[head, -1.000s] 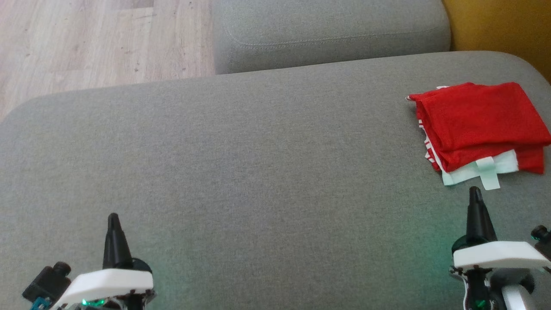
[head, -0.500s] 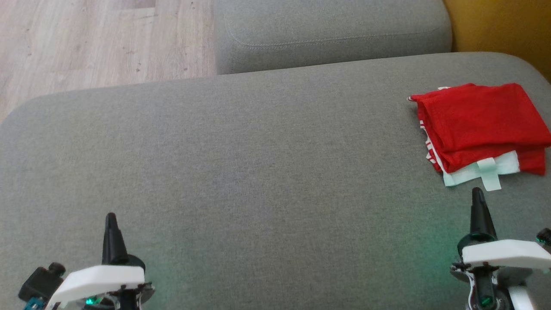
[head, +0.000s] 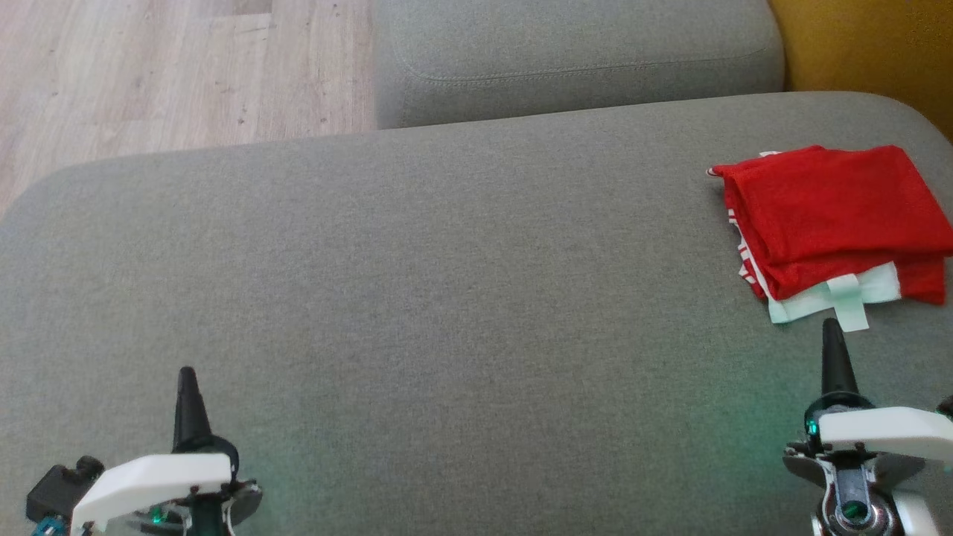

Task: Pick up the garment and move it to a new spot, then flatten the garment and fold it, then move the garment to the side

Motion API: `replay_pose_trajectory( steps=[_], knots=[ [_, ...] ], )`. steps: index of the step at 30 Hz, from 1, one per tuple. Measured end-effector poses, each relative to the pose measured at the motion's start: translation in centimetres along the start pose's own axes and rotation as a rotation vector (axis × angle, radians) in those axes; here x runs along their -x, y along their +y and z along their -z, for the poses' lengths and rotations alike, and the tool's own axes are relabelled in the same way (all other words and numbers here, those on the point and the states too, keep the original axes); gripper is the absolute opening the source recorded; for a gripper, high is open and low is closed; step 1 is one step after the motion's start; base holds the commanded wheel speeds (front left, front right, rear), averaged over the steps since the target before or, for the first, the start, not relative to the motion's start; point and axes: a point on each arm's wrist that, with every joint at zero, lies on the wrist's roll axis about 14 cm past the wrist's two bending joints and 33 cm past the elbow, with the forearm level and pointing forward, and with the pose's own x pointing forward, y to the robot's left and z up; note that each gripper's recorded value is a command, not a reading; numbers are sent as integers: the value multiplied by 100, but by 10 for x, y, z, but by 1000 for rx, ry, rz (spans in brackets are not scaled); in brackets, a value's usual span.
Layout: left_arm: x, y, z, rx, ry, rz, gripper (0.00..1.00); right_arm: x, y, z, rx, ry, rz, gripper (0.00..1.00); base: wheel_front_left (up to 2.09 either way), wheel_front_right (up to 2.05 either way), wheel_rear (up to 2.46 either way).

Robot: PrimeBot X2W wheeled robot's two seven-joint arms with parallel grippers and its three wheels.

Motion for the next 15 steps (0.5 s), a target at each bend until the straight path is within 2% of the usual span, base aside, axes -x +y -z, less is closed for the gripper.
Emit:
replay_pose_trajectory(
  steps=[15],
  knots=[
    [0, 1, -1, 150, 14, 2, 0, -1, 0, 0, -172, 8, 0, 0, 0, 0, 0]
  ],
)
